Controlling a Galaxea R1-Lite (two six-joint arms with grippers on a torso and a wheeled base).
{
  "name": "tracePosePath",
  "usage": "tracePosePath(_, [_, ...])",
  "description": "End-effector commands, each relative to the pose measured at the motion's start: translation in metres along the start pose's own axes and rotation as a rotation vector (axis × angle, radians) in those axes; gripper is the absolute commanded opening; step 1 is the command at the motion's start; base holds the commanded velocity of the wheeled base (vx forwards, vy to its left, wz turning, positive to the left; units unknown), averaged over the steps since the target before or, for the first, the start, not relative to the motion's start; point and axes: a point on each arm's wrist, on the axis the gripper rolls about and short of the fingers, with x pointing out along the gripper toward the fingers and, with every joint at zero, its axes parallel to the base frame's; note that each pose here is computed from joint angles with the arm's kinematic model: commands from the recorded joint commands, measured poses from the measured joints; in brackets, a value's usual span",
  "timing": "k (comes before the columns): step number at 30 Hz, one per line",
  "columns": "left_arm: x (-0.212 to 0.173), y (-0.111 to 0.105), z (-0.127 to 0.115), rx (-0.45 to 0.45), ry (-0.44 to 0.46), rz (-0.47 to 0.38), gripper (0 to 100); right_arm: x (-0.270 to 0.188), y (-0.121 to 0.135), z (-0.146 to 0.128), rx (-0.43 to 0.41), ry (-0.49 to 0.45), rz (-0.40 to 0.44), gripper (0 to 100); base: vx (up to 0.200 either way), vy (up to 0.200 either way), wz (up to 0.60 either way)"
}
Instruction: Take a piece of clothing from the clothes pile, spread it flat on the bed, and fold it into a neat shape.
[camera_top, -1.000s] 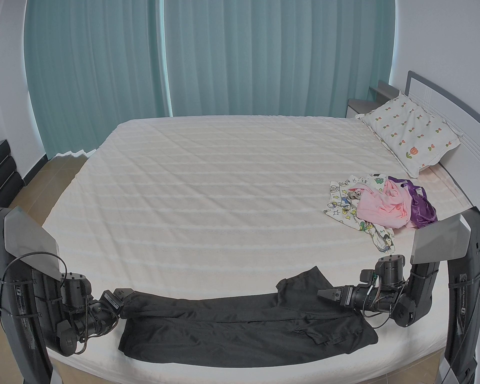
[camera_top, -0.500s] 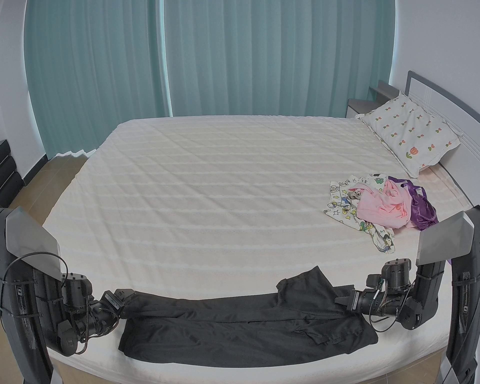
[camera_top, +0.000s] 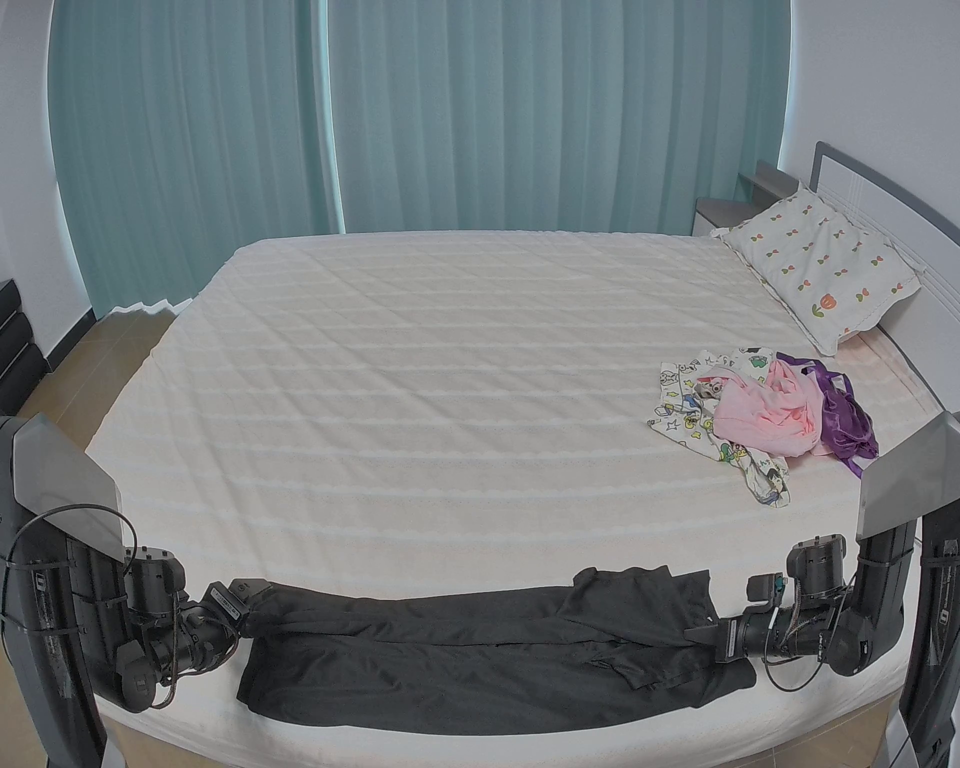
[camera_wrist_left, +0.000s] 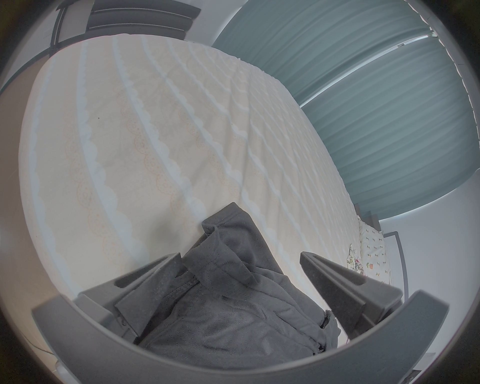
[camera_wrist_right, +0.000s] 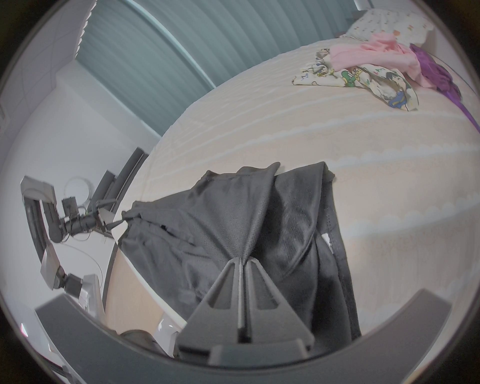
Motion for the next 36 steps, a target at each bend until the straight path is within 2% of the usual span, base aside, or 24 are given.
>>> tracePosePath(1, [0.0, -0.001, 0.001, 0.003, -0.009, -0.013, 100, -0.006, -0.003, -0.008, 0.0, 0.03, -0.005, 0, 0.0, 0.0, 0.0])
tracePosePath(7, [0.001, -0.001, 0.001, 0.002, -0.008, -0.012, 100, -0.006, -0.005, -0.009, 0.003, 0.031, -0.013, 0, 0.0, 0.0, 0.0])
tracePosePath(8, [0.001, -0.001, 0.001, 0.002, -0.008, -0.012, 100, -0.006, -0.005, -0.009, 0.003, 0.031, -0.013, 100, 0.0, 0.0, 0.0])
tracePosePath(12, [0.001, -0.001, 0.001, 0.004, -0.009, -0.01, 100, -0.007, -0.007, -0.006, 0.005, 0.019, -0.013, 100, 0.0, 0.0, 0.0])
tracePosePath(16, [0.001, 0.0, 0.0, 0.004, -0.007, -0.01, 100, -0.008, -0.009, 0.005, 0.007, -0.064, -0.001, 100, 0.0, 0.0, 0.0])
tracePosePath(22, [0.002, -0.002, -0.002, 0.014, 0.001, -0.012, 100, -0.002, -0.007, 0.021, 0.123, -0.168, 0.039, 100, 0.0, 0.0, 0.0])
tracePosePath(28, [0.002, -0.002, -0.002, 0.015, 0.003, -0.012, 100, 0.003, -0.01, 0.03, 0.24, -0.199, 0.057, 100, 0.0, 0.0, 0.0])
tracePosePath(36, [0.002, -0.002, -0.002, 0.015, 0.003, -0.012, 100, 0.007, -0.013, 0.03, 0.254, -0.198, 0.062, 100, 0.0, 0.0, 0.0])
